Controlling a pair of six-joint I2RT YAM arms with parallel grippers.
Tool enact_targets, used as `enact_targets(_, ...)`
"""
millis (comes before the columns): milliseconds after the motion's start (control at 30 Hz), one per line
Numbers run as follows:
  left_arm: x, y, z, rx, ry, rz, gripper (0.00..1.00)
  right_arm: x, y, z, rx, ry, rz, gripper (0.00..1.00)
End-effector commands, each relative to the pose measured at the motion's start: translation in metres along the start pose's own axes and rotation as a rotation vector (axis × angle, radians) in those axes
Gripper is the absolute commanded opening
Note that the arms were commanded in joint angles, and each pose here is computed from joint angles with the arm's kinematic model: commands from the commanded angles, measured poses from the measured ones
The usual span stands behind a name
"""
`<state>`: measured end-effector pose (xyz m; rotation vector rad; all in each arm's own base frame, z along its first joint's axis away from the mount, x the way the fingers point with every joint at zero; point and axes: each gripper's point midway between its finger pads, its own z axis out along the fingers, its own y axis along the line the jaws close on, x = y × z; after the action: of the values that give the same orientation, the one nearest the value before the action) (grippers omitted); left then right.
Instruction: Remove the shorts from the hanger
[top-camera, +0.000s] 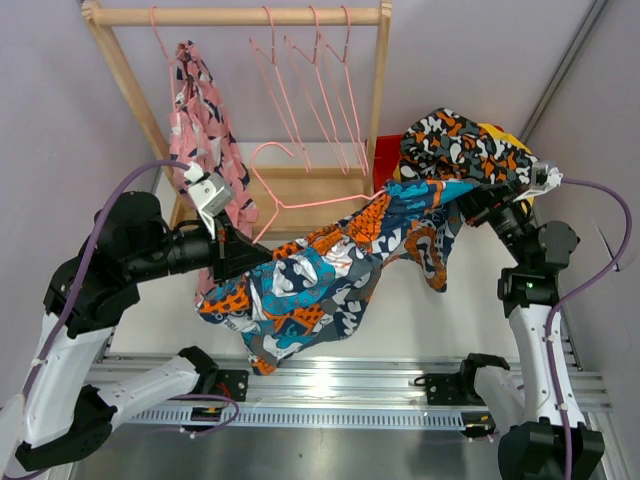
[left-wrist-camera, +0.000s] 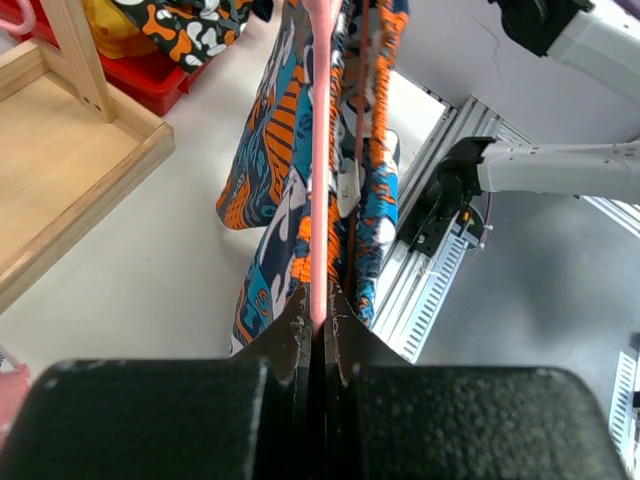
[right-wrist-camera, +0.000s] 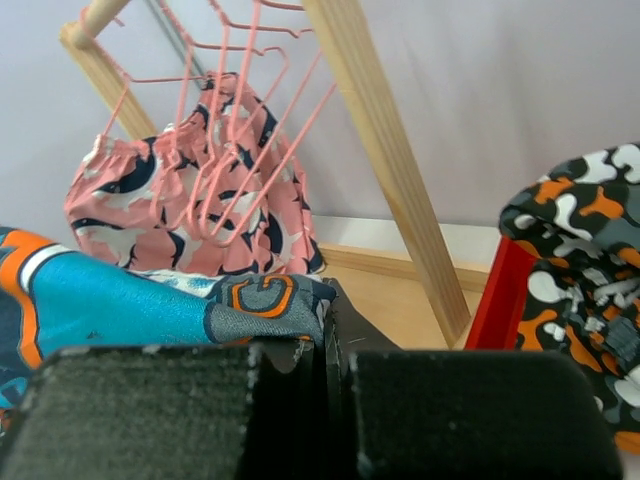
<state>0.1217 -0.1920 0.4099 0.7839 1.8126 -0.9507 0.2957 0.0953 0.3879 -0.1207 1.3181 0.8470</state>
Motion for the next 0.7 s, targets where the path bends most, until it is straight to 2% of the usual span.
enact_targets(0,0.002,-0.009,-0.014,0.016,-0.020,0.029,0.00,-0.014,-0.046,-0.002,0.169,-0.071,0.033,0.00)
enact_targets(200,0.001,-0.007,-0.016,-0.004,-0.025,0.033,0.00,-0.013,-0.079,-0.017,0.277,-0.098,0.081,0.00)
enact_targets(400,-0.015,-0.001,-0.014,-0.041,-0.055,0.040,0.00,0.004,-0.080,-0.026,0.267,-0.080,0.123,0.00)
enact_targets(567,-0.041,0.018,-0.002,-0.130,-0.143,0.036,0.00,0.029,-0.045,-0.028,0.146,-0.036,0.155,0.00)
enact_targets(667,-0.062,0.025,0.008,-0.152,-0.231,0.022,0.00,0.056,0.017,-0.022,-0.060,0.054,0.125,0.00)
